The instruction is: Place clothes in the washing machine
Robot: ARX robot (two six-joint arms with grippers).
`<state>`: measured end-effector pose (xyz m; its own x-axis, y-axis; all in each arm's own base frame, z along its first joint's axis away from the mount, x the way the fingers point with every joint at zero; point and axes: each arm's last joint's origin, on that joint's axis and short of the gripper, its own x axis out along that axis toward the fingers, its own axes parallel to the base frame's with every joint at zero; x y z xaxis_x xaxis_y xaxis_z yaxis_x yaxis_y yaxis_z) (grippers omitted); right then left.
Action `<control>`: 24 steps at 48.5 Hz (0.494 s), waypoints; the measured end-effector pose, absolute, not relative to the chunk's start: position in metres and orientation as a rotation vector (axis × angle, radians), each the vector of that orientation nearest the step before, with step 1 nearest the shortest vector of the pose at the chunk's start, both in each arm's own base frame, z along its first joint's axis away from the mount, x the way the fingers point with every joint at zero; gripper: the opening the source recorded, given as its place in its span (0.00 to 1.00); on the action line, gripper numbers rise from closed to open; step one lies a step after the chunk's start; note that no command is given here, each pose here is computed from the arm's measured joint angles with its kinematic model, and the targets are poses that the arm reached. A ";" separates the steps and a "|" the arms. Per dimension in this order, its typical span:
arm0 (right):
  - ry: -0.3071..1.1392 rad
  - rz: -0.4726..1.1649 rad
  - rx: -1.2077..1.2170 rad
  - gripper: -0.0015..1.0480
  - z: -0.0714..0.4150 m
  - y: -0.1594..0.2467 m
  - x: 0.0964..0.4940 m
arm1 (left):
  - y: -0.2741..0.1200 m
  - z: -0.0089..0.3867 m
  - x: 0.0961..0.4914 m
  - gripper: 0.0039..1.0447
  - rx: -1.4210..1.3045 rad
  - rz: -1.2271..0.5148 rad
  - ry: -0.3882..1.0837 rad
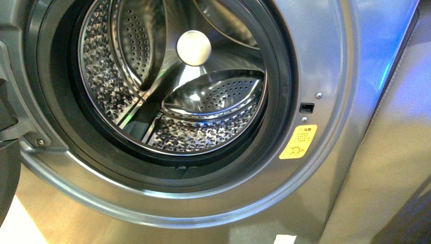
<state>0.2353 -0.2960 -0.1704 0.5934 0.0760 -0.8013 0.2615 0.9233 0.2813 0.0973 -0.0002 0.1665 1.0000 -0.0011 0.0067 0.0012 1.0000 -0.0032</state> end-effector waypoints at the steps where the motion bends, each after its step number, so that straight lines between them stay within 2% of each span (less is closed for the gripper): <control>1: 0.933 -0.113 0.396 0.07 -0.170 -0.296 0.235 | 0.000 0.166 0.097 0.94 -0.003 -0.001 -0.007; 9: 0.838 -0.130 0.398 0.07 -0.135 -0.296 0.234 | 0.000 0.166 0.097 0.94 -0.003 -0.001 -0.007; 24: 0.609 -0.128 0.196 0.06 -0.043 -0.292 0.225 | 0.000 0.166 0.097 0.94 -0.003 -0.001 -0.007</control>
<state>0.2247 -0.2921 -0.0427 0.8132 -0.0613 -0.5788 0.1763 0.9737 0.1446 0.0973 -0.0002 0.1665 1.0000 -0.0011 0.0067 0.0012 1.0000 -0.0032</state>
